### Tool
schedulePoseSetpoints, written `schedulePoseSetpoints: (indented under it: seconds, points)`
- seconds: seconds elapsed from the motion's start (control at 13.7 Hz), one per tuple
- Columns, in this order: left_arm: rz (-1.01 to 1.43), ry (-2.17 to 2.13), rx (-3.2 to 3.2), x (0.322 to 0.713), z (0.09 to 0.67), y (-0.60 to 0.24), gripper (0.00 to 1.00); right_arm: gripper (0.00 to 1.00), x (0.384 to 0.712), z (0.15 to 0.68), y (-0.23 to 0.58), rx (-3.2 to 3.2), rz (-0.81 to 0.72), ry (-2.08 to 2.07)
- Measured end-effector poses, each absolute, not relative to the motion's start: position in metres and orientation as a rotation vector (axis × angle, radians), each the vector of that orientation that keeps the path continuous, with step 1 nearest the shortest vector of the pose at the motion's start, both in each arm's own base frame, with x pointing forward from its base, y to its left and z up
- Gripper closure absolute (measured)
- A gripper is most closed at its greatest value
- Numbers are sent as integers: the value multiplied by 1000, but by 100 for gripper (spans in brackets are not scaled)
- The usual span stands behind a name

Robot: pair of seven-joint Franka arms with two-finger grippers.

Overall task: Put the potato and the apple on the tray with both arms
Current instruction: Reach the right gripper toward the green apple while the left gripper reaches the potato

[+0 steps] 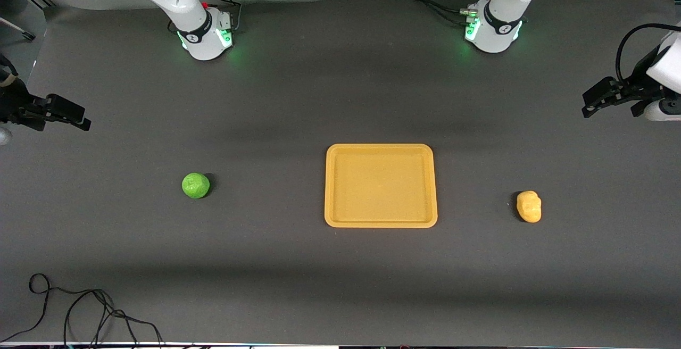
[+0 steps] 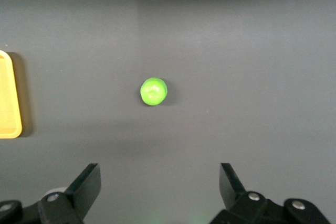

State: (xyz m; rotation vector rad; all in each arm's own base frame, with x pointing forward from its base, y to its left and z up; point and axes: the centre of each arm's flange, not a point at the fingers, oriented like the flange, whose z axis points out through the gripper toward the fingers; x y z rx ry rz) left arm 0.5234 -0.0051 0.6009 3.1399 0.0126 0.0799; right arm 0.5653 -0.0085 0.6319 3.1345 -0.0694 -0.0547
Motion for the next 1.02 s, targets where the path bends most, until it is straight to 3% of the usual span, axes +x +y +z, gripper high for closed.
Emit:
schedulePoseSetpoints:
  seconds: [1.02]
  points:
    - [67, 5, 3140, 524, 599, -5, 0, 0, 572, 613, -4, 3126, -105, -55]
